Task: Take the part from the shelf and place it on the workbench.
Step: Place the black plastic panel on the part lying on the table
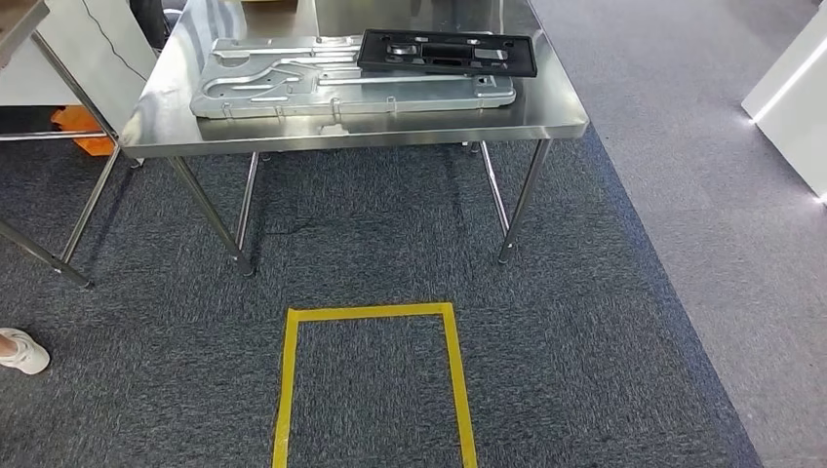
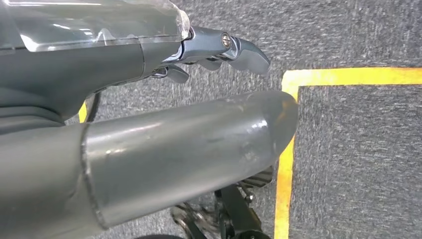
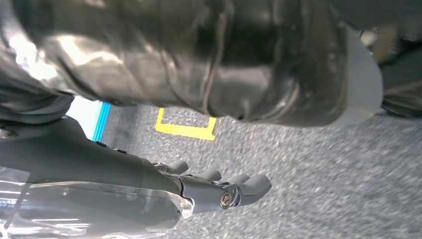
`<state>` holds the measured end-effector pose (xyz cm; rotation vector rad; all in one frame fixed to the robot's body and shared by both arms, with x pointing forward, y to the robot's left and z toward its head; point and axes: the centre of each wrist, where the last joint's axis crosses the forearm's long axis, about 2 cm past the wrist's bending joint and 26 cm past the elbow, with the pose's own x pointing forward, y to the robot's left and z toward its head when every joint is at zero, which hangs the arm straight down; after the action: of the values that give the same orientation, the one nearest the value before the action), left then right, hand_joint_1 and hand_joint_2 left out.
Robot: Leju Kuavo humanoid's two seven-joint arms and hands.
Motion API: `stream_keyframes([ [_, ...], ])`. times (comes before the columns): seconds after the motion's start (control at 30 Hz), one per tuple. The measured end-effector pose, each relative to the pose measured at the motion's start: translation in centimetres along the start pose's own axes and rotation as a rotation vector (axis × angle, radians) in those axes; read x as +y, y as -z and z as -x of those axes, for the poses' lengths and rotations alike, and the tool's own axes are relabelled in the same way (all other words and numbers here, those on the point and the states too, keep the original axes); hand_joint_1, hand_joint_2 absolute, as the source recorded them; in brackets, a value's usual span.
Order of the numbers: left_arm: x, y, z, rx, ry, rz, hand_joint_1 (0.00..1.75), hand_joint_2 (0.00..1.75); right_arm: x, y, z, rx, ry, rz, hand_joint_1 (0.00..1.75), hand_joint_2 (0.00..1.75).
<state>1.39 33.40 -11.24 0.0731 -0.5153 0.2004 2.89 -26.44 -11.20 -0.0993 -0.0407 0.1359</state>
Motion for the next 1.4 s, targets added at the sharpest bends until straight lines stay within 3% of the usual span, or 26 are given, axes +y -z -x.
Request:
stream_keyframes([
  [0.7,-1.6,-0.1,0.4,-0.003,-0.030,0.005,0.00,0.00,-2.1,0.3,0.5,0.032,-0.028,0.047,0.00,0.00],
  [1.03,-2.3,-0.3,0.7,-0.007,-0.053,0.007,0.00,0.00,-3.3,0.4,1.1,-0.013,-0.010,0.082,0.00,0.00],
  [1.13,-2.6,-0.3,0.7,-0.007,-0.056,0.011,0.00,0.00,-3.5,0.4,1.1,-0.015,-0.010,0.087,0.00,1.31],
  [1.17,-2.6,-0.3,0.7,-0.007,-0.056,0.011,0.00,0.00,-3.5,0.4,1.1,-0.015,-0.010,0.087,0.00,1.31],
  [1.27,-2.6,-0.3,0.8,-0.006,-0.057,0.009,0.00,0.00,-3.5,0.4,1.2,-0.038,0.008,0.082,0.00,0.00],
  [1.4,-2.6,-0.5,1.1,-0.007,-0.055,0.007,0.00,0.00,-3.4,0.4,1.3,-0.107,0.055,0.047,0.00,0.00],
])
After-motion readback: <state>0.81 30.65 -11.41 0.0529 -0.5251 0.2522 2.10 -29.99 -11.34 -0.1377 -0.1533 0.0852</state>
